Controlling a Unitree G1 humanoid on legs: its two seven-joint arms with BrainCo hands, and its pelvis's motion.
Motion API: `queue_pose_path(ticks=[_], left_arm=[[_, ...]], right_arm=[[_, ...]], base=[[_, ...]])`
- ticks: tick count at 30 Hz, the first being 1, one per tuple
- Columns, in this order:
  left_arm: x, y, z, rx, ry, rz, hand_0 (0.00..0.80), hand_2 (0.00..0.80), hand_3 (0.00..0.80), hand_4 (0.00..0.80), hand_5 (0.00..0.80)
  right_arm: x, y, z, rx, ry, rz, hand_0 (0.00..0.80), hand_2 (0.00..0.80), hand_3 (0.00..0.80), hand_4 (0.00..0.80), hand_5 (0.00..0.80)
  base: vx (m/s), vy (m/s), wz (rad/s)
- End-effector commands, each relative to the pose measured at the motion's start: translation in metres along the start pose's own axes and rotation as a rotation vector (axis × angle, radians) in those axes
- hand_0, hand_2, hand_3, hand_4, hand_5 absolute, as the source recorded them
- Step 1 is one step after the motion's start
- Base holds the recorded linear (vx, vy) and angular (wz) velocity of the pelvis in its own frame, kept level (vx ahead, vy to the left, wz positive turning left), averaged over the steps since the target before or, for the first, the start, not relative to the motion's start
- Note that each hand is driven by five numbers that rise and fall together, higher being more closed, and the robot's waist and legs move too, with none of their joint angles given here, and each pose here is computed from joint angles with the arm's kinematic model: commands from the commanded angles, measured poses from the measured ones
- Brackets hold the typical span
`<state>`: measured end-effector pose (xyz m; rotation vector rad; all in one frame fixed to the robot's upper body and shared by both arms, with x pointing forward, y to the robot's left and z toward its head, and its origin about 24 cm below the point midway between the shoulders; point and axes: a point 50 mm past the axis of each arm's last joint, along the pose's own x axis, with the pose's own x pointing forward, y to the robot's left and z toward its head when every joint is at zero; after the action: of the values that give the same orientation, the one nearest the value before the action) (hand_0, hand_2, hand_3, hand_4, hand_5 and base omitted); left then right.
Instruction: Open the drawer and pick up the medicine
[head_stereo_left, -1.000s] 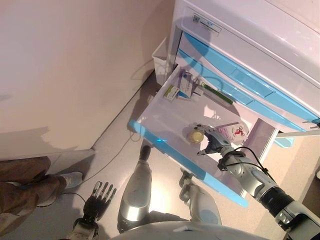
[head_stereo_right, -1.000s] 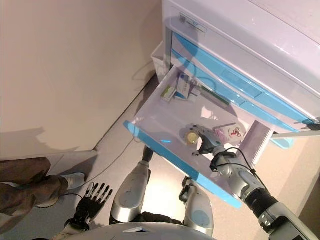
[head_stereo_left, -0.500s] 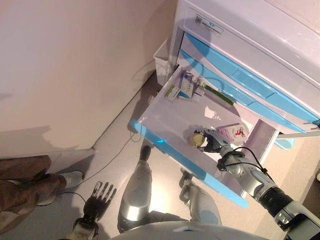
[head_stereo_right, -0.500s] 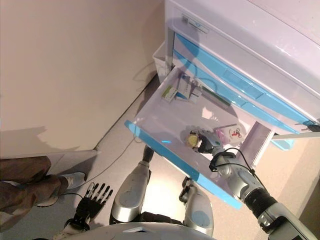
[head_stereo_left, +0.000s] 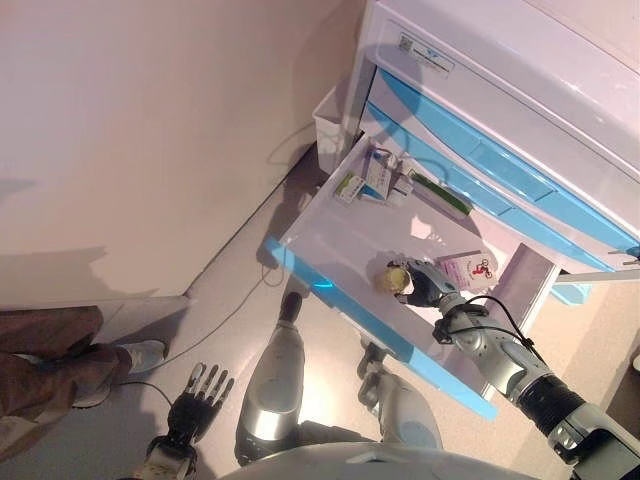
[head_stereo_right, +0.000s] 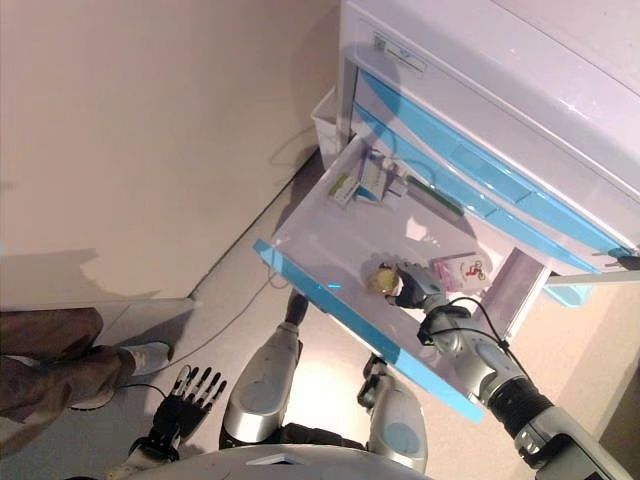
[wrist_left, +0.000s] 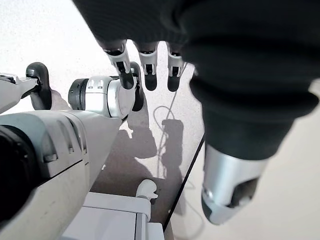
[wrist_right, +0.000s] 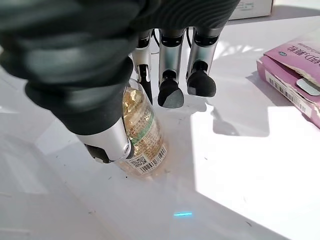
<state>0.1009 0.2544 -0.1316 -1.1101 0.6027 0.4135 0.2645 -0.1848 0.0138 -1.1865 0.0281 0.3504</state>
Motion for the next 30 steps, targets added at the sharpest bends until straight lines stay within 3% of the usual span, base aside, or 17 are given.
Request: queue_pose_path(ticks=[1, 11, 30], left_arm=[[-0.021, 0.022, 0.000, 0.050, 0.040, 0.066, 0.000, 0.000, 0.000, 0.000, 0.000], [-0.028, 0.030, -0.004, 0.054, 0.042, 0.099, 0.000, 0.000, 0.000, 0.000, 0.000], [-0.050, 0.053, -0.021, -0.007, 0.037, 0.232, 0.000, 0.000, 0.000, 0.000, 0.000]], right_arm=[[-0.003, 0.006, 0.018, 0.037, -0.096, -0.001, 0.800, 0.800, 0.800, 0.800, 0.800], [-0.014, -0.028, 0.049, 0.047, -0.278, -0.079, 0.800, 0.800, 0.800, 0.800, 0.800], [-0.077, -0.137, 0.103, 0.170, -0.724, -0.073, 0.800, 0.800, 0.800, 0.800, 0.800]], base=[[0.000, 0.000, 0.00], [0.024, -0.008, -0.02], [0.065, 0.009, -0.15]])
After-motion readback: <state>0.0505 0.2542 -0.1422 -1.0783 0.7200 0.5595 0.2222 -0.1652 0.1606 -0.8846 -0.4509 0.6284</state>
